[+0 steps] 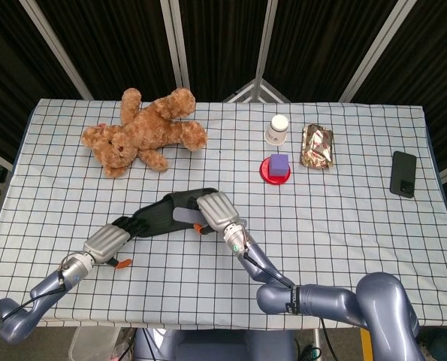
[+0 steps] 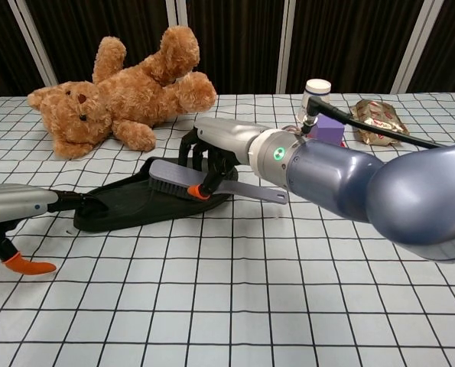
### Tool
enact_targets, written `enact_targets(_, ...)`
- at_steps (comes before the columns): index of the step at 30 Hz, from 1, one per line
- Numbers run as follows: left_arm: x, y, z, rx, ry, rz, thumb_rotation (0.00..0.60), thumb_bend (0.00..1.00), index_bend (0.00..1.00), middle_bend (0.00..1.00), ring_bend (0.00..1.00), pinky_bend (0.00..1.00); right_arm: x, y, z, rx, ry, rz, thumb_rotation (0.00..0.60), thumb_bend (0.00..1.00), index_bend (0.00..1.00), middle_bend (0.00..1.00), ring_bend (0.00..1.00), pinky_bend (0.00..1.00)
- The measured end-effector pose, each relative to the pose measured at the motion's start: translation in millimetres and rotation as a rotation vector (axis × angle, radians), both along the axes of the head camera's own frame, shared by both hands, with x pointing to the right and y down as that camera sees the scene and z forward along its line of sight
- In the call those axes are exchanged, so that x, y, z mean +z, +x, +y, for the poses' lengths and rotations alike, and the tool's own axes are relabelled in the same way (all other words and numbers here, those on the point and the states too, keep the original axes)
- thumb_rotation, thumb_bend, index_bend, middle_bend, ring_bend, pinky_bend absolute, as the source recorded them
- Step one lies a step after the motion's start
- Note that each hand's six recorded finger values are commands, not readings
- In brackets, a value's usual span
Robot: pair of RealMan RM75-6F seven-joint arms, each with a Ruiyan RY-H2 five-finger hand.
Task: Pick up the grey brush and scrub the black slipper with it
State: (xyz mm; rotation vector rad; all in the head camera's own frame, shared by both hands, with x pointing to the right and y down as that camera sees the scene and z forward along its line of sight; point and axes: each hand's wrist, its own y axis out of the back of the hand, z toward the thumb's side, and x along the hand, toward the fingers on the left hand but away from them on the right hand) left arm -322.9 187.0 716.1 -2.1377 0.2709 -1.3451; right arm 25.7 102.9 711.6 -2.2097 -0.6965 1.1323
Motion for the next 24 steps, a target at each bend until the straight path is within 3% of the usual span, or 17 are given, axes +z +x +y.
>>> enact_targets(16,1.9,-1.1,1.4,0.0,-0.003,-0.005,0.542,0.41,0.01,0.02,0.05,0.07,6.7,54.6,-29.4,0.08,0.035,0.07,0.6,0.47,0.69,0.58,0.51,0.48)
enact_targets(20,-2.6,2.1,0.0,-0.003,0.014,0.016,0.504,0.23,0.0,0.0,0.0,0.07,0.7,62.0,-30.9,0.087,0.042,0.064,0.6,0.47,0.69,0.58,0.51,0.48)
enact_targets(24,-13.1,7.7,-1.8,-0.008,0.059,0.071,0.462,0.13,0.0,0.0,0.0,0.05,-10.4,69.6,-30.1,0.081,0.071,0.062,0.6,0.47,0.69,0.58,0.51,0.48)
